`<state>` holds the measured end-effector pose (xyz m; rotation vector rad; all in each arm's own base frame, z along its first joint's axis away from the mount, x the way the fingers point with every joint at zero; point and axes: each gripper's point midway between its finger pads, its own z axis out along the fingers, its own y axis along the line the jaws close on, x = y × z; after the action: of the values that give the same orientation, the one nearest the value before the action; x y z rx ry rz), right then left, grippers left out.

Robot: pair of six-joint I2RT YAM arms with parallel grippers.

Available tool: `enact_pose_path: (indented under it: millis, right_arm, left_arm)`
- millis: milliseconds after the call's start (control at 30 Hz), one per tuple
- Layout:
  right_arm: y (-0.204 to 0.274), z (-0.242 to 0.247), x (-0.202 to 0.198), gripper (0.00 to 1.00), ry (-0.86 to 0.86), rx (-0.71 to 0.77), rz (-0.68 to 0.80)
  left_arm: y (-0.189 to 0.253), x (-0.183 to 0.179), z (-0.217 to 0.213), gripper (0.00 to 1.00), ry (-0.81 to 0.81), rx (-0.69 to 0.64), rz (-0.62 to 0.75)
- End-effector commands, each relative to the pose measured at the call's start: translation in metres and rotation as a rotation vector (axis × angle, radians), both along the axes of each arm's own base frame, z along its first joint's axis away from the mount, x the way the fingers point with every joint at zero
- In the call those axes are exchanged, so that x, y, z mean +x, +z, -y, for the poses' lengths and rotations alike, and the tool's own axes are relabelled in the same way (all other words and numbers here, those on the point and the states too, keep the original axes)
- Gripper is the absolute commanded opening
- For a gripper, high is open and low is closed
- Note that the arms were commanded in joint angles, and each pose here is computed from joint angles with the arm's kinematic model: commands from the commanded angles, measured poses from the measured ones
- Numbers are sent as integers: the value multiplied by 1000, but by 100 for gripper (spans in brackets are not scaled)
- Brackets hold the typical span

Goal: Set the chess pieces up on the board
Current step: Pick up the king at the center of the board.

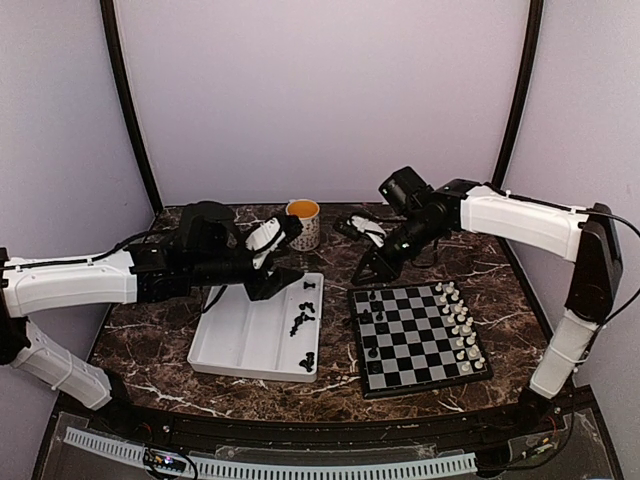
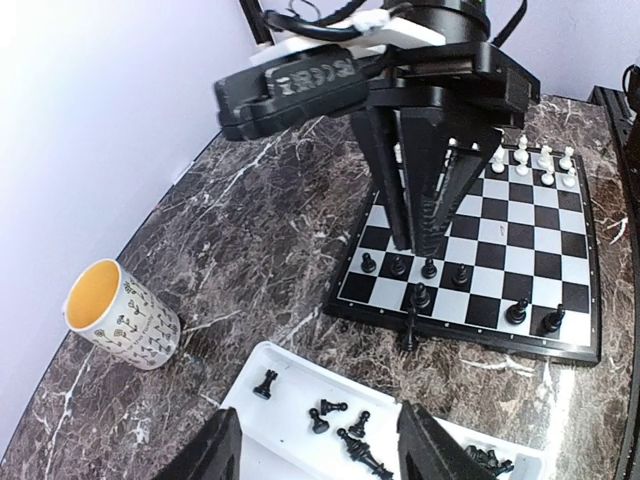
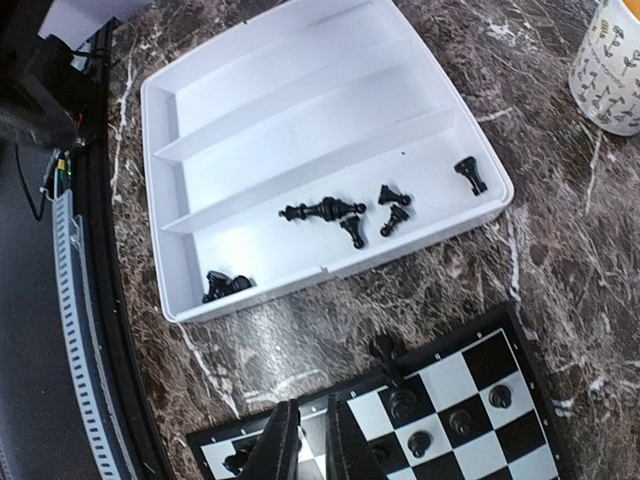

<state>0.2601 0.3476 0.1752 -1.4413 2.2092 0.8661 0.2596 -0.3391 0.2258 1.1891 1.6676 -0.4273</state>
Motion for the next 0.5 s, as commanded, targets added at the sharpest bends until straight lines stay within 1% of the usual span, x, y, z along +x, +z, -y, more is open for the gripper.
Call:
enact_pose_path:
  millis: [0, 100, 167, 233, 300, 367, 467]
  right_arm:
    - [-2, 16, 12, 13, -16, -57, 129]
    - [-5, 18, 15, 14, -2, -80, 156]
    - [-6, 19, 18, 15, 6, -96, 175]
    - [-9, 20, 19, 17, 21, -112, 184]
    - [-12, 21, 19, 19, 33, -122, 192]
    - [-15, 20, 19, 24, 51, -125, 207]
    - [-25, 18, 20, 30, 65, -148, 227]
  left_arm:
    - [3, 11, 0, 55, 49, -1, 14]
    - [-10, 14, 3, 55, 66, 28, -51]
    - [-18, 21, 2, 54, 106, 54, -81]
    - [-22, 24, 2, 54, 125, 57, -105]
    - [-23, 28, 1, 54, 141, 44, -129]
    - [-21, 30, -1, 54, 158, 32, -137]
    - [-11, 39, -9, 54, 193, -15, -143]
